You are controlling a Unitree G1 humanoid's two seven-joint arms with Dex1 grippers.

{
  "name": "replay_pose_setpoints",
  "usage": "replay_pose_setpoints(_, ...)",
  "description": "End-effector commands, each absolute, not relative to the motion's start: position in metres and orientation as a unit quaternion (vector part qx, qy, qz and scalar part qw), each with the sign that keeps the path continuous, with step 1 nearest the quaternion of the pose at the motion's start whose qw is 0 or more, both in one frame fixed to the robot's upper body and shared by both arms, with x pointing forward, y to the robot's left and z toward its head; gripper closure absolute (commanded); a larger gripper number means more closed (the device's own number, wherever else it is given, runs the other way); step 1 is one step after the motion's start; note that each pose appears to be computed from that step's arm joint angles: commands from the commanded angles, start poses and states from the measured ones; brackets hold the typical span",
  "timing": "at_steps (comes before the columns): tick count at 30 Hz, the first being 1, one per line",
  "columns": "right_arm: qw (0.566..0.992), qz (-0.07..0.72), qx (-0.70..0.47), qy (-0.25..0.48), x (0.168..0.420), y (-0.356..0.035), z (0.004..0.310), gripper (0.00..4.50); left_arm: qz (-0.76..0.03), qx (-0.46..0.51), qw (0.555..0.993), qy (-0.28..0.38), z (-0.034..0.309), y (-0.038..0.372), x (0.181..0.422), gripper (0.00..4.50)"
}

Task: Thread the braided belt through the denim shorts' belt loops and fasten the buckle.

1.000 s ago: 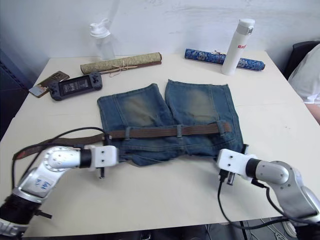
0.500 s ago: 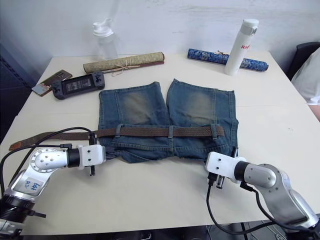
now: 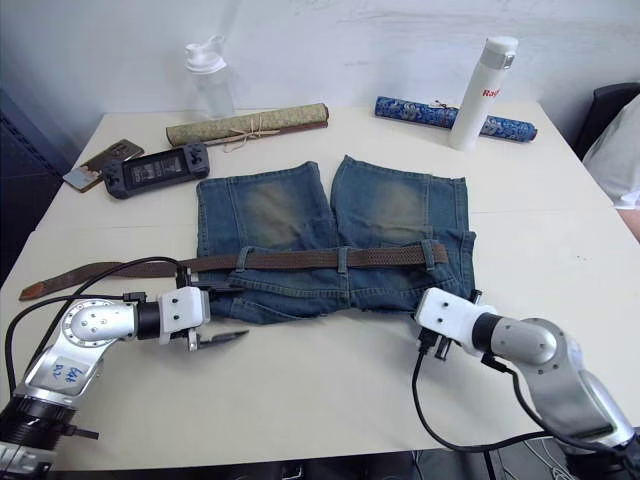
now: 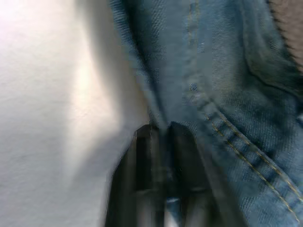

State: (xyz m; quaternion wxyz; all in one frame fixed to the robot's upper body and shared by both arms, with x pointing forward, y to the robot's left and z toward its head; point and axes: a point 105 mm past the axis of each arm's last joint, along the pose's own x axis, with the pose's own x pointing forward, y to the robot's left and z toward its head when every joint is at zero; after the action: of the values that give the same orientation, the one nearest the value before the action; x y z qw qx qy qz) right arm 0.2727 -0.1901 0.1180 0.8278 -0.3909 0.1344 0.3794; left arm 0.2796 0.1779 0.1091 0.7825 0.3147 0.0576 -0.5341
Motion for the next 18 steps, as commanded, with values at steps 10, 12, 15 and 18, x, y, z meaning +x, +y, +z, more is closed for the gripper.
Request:
replay_pose_setpoints(10, 0.940, 0.298, -0.129, 0.110, 0.325, -0.232, 0.219, 0.01, -0.484, 0.038, 0.871, 0.074, 0.190, 0.230, 0.326, 0.09)
replay_pose_setpoints(12, 0.944, 0.280, -0.068, 0.160, 0.336, -0.234, 0.208, 0.01, -0.473, 0.010, 0.877, 0.089, 0.187, 0.233, 0.340, 0.09)
replay_pose_setpoints(15, 0.938, 0.274, 0.002, 0.214, 0.345, -0.230, 0.193, 0.01, -0.482, -0.048, 0.870, 0.088, 0.191, 0.227, 0.353, 0.09)
replay_pose_setpoints(18, 0.930, 0.275, 0.060, 0.237, 0.351, -0.228, 0.185, 0.01, -0.495, -0.063, 0.860, 0.110, 0.183, 0.219, 0.362, 0.09)
